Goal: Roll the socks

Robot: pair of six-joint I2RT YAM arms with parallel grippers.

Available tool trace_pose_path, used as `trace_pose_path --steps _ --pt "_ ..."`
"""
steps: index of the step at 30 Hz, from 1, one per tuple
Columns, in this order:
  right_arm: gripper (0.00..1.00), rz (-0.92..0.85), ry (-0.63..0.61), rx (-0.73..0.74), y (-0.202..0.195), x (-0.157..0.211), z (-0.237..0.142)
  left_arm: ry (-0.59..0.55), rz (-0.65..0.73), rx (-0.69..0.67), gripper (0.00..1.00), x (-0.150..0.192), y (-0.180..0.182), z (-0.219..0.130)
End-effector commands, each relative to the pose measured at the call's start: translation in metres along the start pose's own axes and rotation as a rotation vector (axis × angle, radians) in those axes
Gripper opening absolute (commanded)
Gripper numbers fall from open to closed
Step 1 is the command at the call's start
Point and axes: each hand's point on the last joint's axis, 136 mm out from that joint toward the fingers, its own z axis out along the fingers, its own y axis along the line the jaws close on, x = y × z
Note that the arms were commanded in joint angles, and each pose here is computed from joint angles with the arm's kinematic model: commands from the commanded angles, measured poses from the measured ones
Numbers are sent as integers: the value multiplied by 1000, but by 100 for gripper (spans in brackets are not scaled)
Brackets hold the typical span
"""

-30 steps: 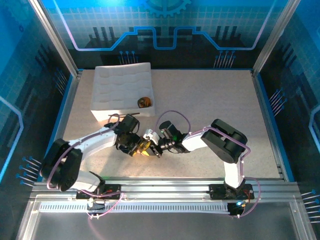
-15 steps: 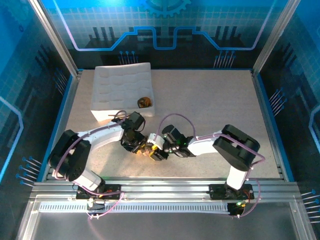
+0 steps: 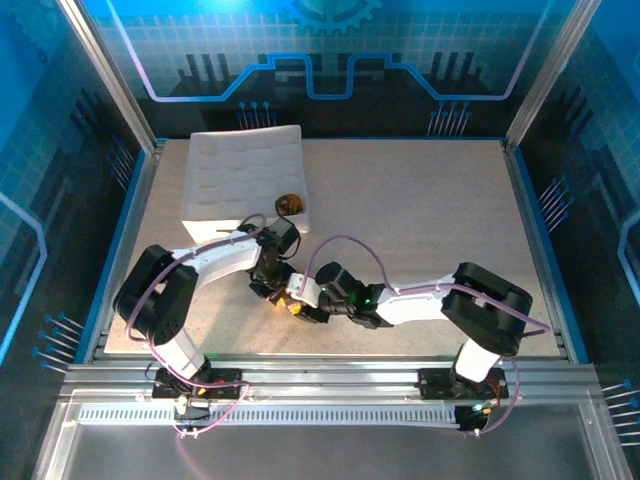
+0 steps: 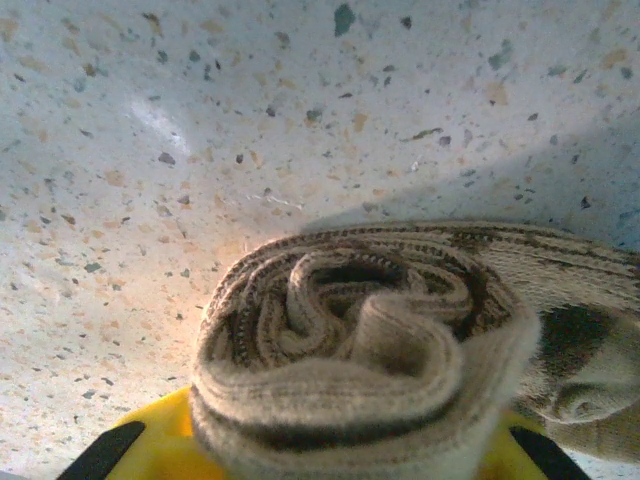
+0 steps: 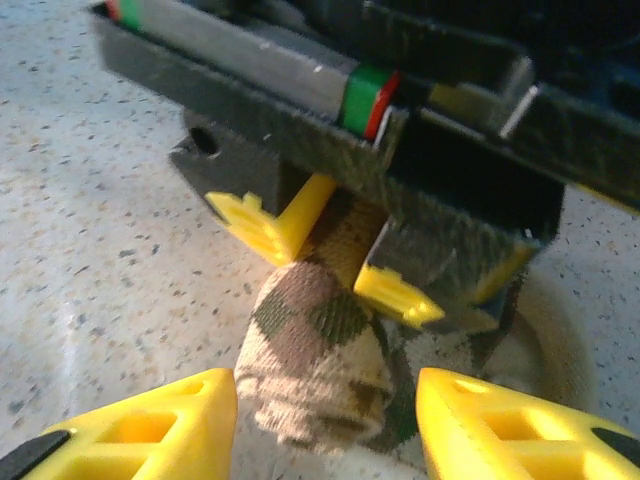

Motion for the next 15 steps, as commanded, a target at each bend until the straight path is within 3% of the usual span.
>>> trace_pose_path --steps 1,4,7,11,15 --pt "49 38 12 27 -5 -3 9 42 9 -192 10 9 42 26" --pt "44 48 32 8 -3 -1 15 41 9 -186 10 9 40 25" --pt "32 74 79 4 -3 12 21 38 10 -175 10 9 38 23" --pt "3 106 119 15 -5 26 21 32 16 -152 13 9 34 16" --pt "0 168 190 -8 -5 51 19 10 25 -86 28 9 24 1"
